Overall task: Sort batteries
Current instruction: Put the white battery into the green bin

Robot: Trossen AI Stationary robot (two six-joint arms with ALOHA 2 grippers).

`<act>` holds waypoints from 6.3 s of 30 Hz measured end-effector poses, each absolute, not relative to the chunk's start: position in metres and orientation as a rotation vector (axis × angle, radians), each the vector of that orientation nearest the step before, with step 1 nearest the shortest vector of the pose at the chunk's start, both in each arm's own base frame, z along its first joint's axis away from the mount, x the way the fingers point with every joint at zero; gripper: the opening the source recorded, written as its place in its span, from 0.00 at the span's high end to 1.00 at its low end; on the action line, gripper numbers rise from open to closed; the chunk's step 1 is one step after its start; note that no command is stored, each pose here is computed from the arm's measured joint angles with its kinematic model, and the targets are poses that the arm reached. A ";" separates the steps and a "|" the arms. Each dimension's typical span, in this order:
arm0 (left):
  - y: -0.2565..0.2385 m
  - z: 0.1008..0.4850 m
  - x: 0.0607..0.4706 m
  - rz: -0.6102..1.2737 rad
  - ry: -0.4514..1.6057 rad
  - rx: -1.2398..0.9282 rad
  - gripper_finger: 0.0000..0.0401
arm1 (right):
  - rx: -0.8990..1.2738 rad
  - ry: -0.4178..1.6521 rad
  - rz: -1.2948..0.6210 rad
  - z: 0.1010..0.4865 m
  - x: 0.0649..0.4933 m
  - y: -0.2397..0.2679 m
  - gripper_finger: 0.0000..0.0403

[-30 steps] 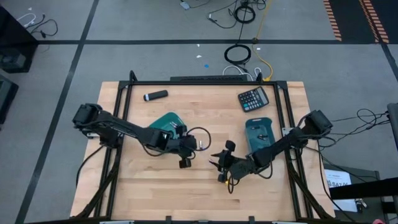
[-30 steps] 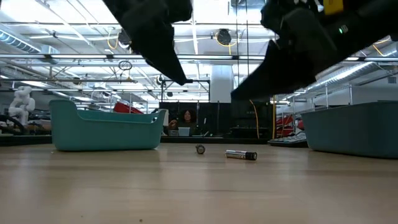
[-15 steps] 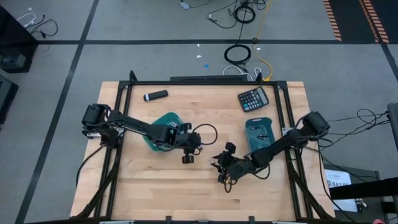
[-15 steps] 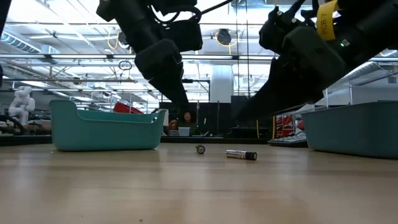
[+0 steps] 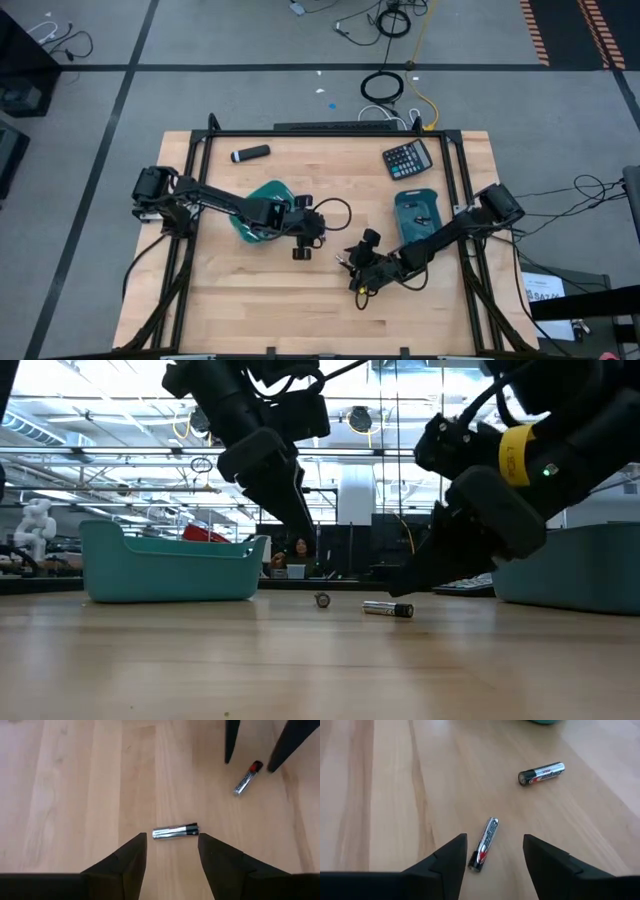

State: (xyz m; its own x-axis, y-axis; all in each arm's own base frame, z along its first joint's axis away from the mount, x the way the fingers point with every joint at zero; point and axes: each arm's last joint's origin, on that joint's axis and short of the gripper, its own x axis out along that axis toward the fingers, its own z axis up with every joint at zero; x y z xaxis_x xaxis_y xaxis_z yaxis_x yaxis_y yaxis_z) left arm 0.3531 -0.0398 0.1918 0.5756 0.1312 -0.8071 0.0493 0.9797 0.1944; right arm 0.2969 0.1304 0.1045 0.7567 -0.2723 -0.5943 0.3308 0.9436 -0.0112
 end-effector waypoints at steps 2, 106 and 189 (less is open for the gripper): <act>-0.039 0.192 0.354 0.048 0.949 0.184 0.53 | 0.097 0.638 -0.319 0.103 0.298 0.130 0.56; -0.134 0.295 0.232 0.150 0.490 0.245 0.53 | -0.434 -0.054 -0.814 0.287 0.311 0.000 0.69; -0.044 0.185 0.416 0.759 0.858 -0.917 0.53 | -0.534 0.273 -0.918 0.258 0.197 0.106 0.69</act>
State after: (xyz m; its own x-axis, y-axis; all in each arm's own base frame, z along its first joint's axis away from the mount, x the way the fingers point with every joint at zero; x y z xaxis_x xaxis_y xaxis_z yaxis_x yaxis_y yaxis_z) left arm 0.4157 -0.0437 0.1852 0.4535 0.1872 -0.8713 -0.8422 0.4100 -0.3502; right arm 0.1969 0.1063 0.2584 0.5853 -0.8108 -0.0002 0.6790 0.4903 -0.5464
